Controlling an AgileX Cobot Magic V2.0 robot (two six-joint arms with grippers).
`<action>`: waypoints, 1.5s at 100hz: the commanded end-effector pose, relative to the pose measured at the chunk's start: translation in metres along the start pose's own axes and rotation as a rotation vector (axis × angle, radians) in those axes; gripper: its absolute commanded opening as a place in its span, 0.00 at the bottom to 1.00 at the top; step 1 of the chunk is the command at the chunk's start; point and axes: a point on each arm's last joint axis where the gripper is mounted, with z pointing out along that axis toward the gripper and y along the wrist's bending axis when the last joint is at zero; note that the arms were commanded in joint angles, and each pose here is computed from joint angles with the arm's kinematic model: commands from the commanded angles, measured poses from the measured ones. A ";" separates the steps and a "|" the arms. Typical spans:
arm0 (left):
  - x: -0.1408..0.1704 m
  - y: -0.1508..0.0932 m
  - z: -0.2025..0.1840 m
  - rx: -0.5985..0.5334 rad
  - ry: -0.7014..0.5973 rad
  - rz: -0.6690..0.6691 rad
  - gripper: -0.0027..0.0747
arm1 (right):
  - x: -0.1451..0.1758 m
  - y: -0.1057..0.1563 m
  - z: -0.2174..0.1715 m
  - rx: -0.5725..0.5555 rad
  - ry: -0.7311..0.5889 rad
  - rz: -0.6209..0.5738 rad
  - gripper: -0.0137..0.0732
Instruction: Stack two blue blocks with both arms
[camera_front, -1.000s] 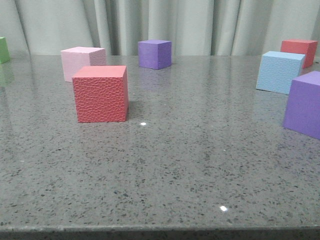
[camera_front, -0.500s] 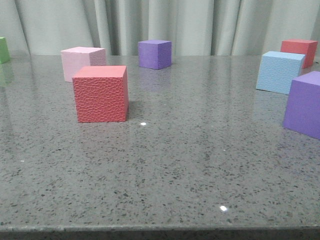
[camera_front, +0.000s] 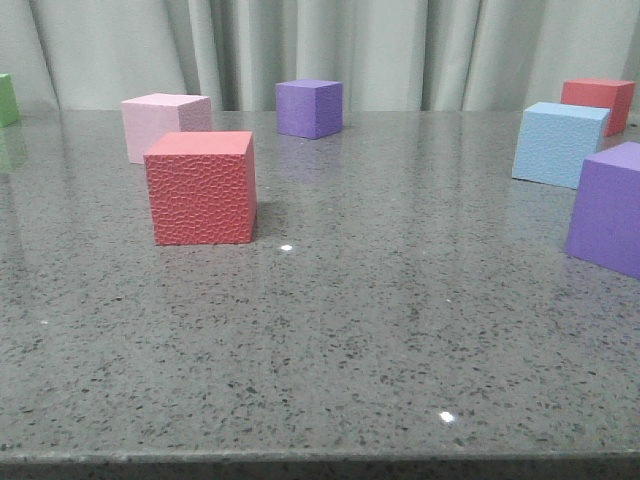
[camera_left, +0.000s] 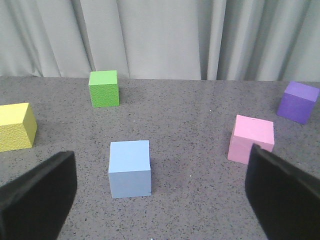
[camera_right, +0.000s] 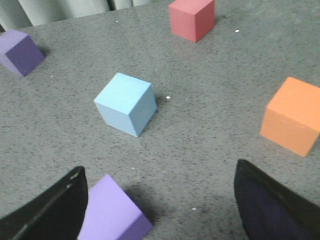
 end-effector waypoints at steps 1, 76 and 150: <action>-0.017 -0.001 -0.004 0.006 -0.104 -0.013 0.89 | -0.029 0.009 0.003 -0.036 -0.039 0.024 0.85; -0.017 -0.001 -0.004 0.013 -0.104 -0.033 0.89 | -0.110 0.050 0.167 0.062 0.434 0.260 0.85; -0.017 -0.001 -0.004 0.013 -0.115 -0.033 0.89 | -0.095 0.060 0.246 0.125 0.678 0.316 0.85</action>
